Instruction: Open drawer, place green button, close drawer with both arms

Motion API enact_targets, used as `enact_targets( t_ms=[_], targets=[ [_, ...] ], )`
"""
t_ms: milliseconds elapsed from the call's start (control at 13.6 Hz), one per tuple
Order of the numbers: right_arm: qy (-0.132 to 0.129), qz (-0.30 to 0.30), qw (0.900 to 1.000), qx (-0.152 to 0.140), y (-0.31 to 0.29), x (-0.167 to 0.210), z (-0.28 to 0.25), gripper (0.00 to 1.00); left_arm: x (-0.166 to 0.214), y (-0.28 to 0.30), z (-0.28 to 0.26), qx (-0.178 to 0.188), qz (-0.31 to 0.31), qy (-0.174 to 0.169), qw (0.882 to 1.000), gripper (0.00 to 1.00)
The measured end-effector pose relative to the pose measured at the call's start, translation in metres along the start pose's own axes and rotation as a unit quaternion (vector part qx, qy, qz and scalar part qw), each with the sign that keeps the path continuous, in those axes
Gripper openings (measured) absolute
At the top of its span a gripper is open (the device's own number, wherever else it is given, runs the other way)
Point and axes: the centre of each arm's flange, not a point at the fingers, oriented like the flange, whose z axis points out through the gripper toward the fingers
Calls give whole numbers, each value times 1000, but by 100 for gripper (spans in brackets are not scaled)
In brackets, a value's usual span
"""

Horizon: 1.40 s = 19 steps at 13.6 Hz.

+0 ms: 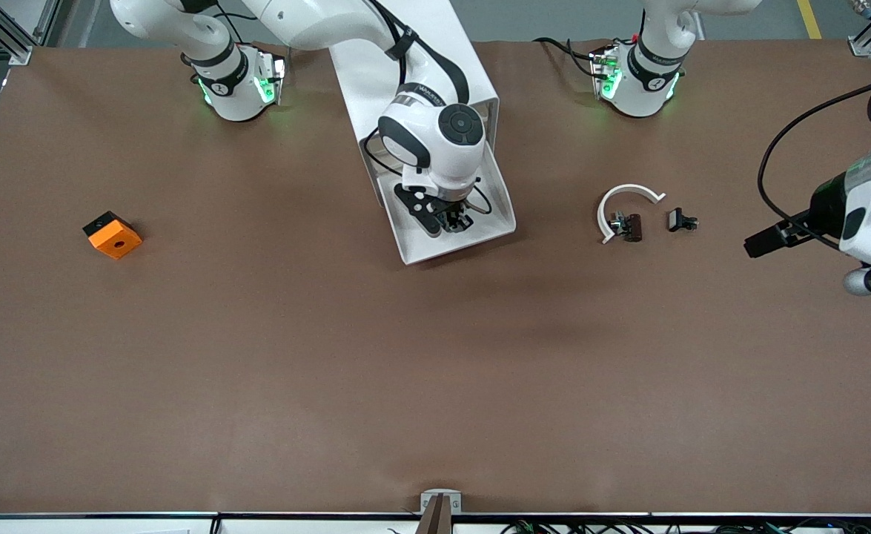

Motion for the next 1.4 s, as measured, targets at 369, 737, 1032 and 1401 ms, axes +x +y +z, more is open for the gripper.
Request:
enact_targets(
  t_ms=[369, 737, 1032, 1401],
  targets=[
    [3, -5, 1000, -7, 3, -6, 1, 41, -18, -26, -8, -30, 20, 22, 999, 100],
    [3, -6, 1000, -6, 2, -6, -1, 57, -42, -46, -8, -26, 40, 23, 999, 100],
    [4, -37, 999, 4, -6, 6, -21, 96, -53, -51, -12, -25, 59, 28, 998, 100],
    [-1, -59, 998, -3, -19, 78, -94, 100, -71, -50, -8, -21, 67, 32, 997, 100]
  ],
)
